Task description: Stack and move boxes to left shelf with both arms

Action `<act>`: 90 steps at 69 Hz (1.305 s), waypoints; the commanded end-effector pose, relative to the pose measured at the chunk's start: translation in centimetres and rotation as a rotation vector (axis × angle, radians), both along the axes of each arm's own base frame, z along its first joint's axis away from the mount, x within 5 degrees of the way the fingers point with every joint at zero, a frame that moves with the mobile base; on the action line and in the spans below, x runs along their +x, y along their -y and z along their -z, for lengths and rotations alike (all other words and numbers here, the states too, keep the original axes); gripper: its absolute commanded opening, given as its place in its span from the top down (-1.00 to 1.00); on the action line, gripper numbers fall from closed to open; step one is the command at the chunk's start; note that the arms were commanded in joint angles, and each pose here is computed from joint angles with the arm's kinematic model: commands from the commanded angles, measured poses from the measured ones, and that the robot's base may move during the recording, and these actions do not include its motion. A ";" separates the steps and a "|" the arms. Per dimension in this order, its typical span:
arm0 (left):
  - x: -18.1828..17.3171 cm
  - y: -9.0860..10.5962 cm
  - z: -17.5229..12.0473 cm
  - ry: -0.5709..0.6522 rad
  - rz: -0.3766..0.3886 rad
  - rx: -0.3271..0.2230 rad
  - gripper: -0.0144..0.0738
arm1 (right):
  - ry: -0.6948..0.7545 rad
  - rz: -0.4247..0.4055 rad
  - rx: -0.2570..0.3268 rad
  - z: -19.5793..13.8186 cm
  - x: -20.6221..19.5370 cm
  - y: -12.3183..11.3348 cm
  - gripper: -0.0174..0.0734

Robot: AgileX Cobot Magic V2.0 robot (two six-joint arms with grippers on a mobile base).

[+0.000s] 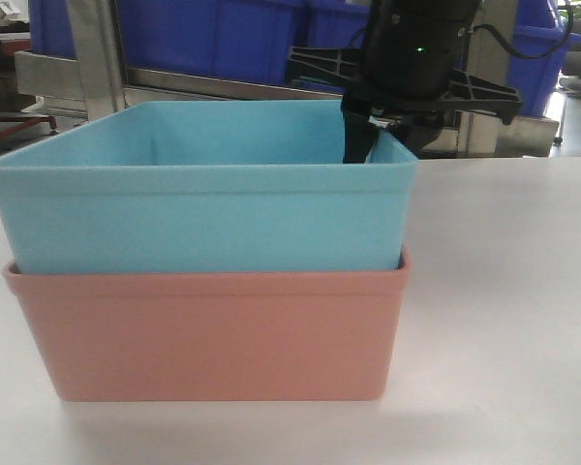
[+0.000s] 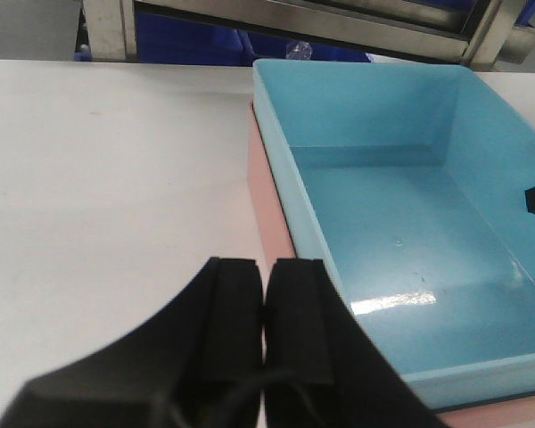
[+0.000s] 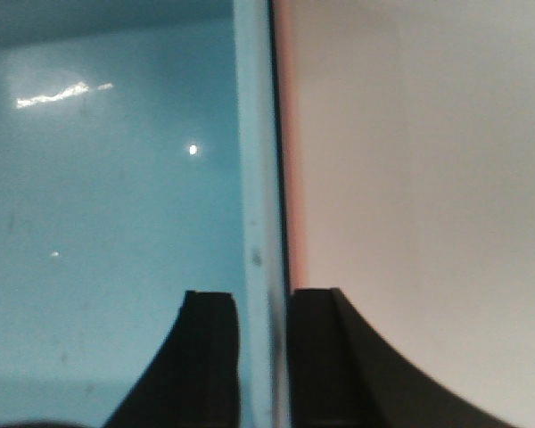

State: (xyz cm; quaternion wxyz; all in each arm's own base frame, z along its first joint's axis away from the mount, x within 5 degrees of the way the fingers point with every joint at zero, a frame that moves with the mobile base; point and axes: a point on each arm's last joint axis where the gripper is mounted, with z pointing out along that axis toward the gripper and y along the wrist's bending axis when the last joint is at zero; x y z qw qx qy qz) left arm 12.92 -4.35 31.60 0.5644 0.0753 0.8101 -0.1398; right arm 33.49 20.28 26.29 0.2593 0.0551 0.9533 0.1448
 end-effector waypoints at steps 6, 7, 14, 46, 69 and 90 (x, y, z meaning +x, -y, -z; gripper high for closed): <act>0.4 0.2 -1.3 0.064 0.001 -0.024 0.39 | 0.092 -0.053 -0.012 -3.2 -0.3 0.5 -0.61; 0.3 0.2 -1.2 0.058 0.002 -0.023 0.35 | 0.092 -0.056 -0.019 -3.2 -0.3 0.6 -0.65; 0.8 0.3 -1.4 0.023 0.005 -0.011 -0.11 | 0.112 -0.079 -0.054 -3.7 -0.6 0.9 -0.74; 9.7 4.3 -5.1 -0.290 0.064 0.053 -0.52 | 0.182 -0.156 -0.102 -6.2 -0.9 1.2 -0.73; 17.7 8.4 -0.2 -0.468 0.090 0.100 -0.52 | 0.137 -0.165 -0.124 -3.4 0.4 0.4 -0.73; 20.9 9.6 6.0 -0.610 0.060 0.119 -0.49 | 0.096 -0.179 -0.140 0.8 2.3 -0.9 -0.73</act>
